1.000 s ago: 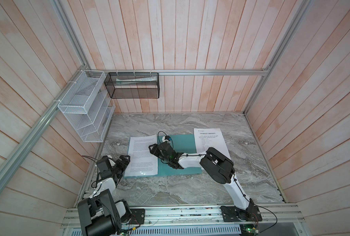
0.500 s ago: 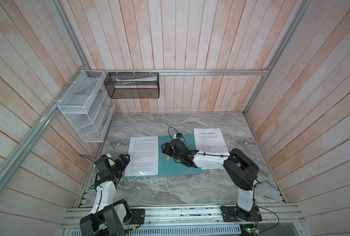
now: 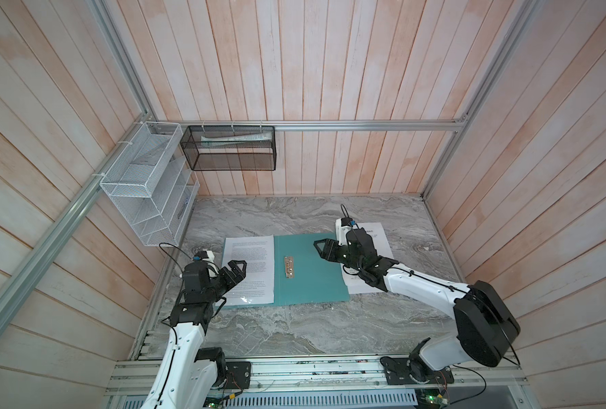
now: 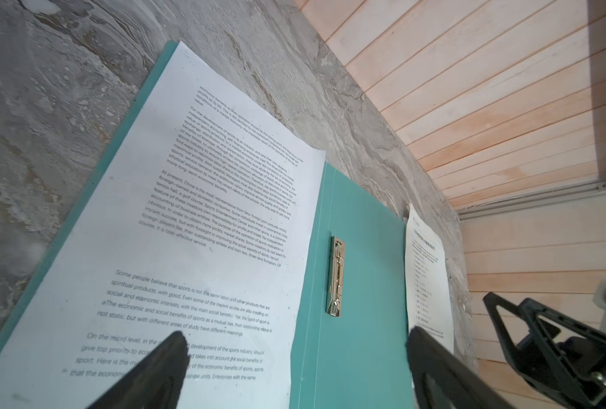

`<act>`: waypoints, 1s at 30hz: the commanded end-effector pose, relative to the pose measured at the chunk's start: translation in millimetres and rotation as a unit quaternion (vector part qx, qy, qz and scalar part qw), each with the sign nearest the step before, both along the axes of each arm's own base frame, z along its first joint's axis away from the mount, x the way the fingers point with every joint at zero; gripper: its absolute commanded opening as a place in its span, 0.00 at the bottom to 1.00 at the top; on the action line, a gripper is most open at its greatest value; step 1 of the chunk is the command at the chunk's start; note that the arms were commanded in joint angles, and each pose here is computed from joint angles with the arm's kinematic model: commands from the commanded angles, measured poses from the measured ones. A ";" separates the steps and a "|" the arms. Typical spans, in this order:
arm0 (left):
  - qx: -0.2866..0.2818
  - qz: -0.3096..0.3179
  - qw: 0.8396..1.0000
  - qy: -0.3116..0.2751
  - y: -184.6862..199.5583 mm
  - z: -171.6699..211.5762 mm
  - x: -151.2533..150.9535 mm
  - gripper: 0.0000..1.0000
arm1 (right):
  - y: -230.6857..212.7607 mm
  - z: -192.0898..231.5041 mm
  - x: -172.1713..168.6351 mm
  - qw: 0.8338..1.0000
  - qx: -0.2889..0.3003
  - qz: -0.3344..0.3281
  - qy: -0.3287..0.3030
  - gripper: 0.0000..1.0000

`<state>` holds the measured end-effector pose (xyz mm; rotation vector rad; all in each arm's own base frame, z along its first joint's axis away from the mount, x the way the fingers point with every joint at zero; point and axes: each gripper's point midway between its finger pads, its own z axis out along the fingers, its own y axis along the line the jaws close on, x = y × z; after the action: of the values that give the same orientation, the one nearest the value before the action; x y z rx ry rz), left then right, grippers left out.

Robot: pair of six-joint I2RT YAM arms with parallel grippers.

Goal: Put the files into the folder

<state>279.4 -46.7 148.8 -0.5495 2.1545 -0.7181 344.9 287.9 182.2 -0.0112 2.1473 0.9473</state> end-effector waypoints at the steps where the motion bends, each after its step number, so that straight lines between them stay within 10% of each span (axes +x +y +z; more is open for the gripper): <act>1: 0.022 0.001 1.000 -0.002 -5.3 8.6 2.4 0.98 | -18.4 -0.3 -10.1 0.999 -0.024 0.035 -0.007 0.59; 18: 0.054 -0.126 0.991 -0.005 -103.4 6.7 28.0 0.90 | -148.3 -14.4 -17.7 0.994 -0.045 -0.097 0.017 0.41; 30: 0.049 -0.152 0.987 0.019 -129.1 -24.3 36.2 0.66 | -144.9 -24.3 -0.6 0.995 -0.049 -0.073 0.043 0.26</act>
<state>308.0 -171.3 117.1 -0.2018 2.3648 -0.7497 340.2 138.2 151.1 0.1861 2.2356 0.7543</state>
